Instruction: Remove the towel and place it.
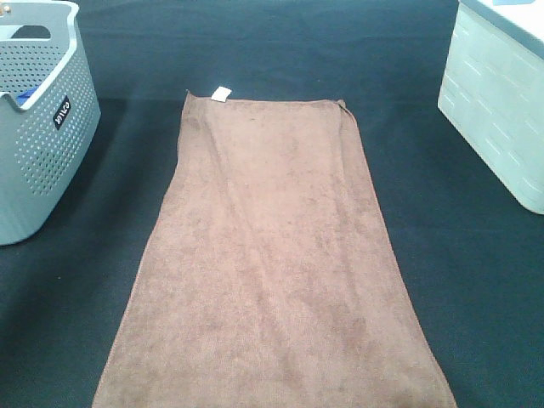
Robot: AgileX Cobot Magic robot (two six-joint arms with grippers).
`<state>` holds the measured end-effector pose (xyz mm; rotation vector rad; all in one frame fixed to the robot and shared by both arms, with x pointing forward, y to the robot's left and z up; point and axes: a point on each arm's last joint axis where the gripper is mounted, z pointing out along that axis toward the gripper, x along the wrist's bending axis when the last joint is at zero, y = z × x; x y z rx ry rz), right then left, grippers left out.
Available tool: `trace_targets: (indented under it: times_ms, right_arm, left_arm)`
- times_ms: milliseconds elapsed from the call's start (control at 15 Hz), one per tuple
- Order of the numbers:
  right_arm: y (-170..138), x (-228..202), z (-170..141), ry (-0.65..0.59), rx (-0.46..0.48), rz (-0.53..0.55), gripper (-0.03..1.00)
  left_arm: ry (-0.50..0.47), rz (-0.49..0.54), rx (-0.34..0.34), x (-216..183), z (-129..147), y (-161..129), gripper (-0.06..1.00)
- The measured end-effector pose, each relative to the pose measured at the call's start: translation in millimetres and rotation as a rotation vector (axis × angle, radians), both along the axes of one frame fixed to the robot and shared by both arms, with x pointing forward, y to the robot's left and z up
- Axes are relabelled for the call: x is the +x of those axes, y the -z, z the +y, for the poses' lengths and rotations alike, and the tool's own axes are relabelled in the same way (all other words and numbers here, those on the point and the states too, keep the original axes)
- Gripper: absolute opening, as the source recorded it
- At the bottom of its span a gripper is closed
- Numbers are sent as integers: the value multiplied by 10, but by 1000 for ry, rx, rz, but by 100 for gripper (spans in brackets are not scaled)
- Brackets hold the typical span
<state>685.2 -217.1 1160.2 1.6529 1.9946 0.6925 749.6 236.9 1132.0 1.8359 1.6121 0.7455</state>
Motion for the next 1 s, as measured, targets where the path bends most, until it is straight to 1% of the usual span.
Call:
trace_targets:
  times_ms: [133, 200, 267, 333, 467, 533, 667, 733, 867, 1000]
  right_arm:
    - [-184, -125, -70, 31, -34, -36, 69]
    - [-257, -206, -91, 42, -30, -44, 69]
    - [-310, -300, -100, 48, -13, -41, 69]
    - [-342, -426, -112, 45, -1, -27, 69]
    - [-288, -759, -163, 51, 5, 43, 69]
    - [-237, -980, -204, 67, 9, 82, 69]
    - [-111, -1560, -313, 107, 22, 155, 69]
    - [-55, -1899, -375, 130, 36, 175, 69]
    - [99, -2425, -466, 144, 51, 192, 69]
    - [206, -2895, -552, 143, 64, 160, 69]
  left_arm:
    - [-88, 17, 11, -116, 442, -162, 69]
    - [-124, 32, 16, -207, 617, -237, 69]
    - [-142, 68, 12, -303, 714, -252, 69]
    - [-140, 103, 5, -422, 718, -273, 69]
    - [-126, 184, -25, -827, 683, -339, 69]
    - [-121, 247, -39, -1062, 666, -278, 69]
    - [-119, 332, -65, -1626, 637, -217, 69]
    - [-118, 344, -70, -1964, 629, -204, 69]
    - [-118, 283, -79, -2593, 620, -247, 69]
    - [-131, 201, -100, -3148, 614, -265, 69]
